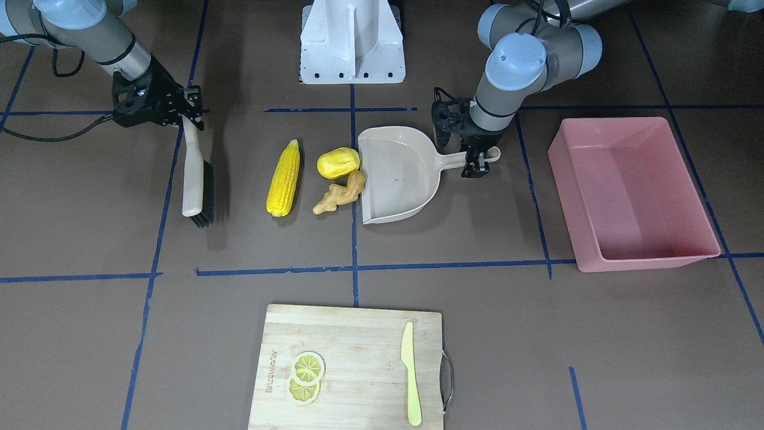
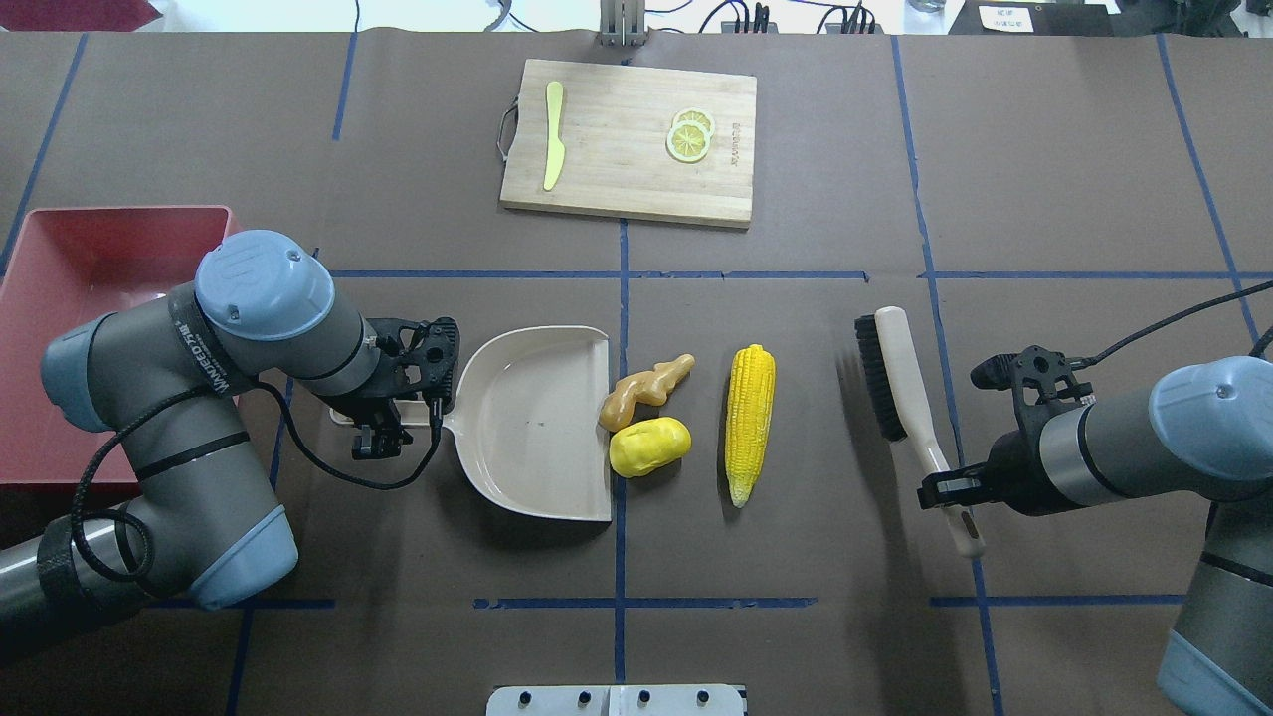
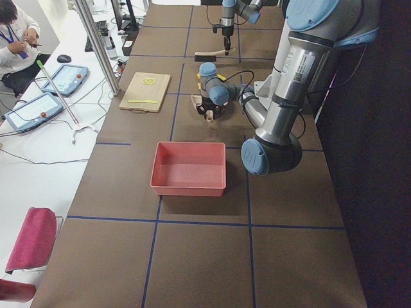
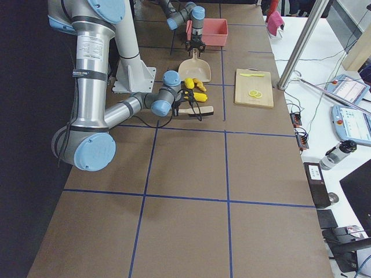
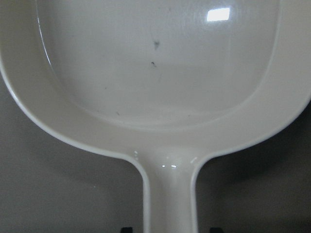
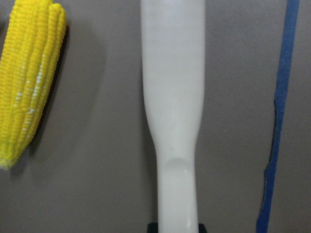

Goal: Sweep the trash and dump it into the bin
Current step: 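Hold the dustpan with the left gripper while the right carries the brush to the corn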

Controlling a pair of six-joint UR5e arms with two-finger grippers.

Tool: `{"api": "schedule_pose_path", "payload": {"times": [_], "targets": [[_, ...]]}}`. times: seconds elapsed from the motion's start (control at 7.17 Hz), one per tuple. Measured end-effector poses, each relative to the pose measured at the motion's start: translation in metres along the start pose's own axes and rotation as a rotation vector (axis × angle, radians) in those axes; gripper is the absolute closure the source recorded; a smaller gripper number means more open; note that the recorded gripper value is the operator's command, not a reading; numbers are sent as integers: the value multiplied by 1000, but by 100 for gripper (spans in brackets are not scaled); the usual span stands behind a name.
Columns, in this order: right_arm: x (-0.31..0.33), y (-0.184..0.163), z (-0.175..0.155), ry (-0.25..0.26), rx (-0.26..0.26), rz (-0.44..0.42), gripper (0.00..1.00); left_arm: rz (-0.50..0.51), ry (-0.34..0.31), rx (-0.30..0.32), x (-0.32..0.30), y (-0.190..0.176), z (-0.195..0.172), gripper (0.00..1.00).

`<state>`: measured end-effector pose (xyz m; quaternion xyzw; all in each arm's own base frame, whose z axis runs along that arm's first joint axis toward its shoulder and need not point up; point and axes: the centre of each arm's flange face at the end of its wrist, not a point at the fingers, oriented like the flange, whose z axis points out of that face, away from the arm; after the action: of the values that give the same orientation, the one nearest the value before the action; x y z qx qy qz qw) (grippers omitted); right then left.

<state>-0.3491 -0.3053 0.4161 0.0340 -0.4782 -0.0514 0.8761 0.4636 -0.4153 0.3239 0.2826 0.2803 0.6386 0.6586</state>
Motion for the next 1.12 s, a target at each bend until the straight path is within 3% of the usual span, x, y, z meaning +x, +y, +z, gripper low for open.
{"api": "schedule_pose_path", "payload": {"times": [0.42,1.12], "targets": [[-38,3,15,13,-27,68,100,27,-74,-13,-3,-4,-7,81],[-99,26,43,58,-99,137,100,21,-69,-44,-3,-6,-4,81]]}}
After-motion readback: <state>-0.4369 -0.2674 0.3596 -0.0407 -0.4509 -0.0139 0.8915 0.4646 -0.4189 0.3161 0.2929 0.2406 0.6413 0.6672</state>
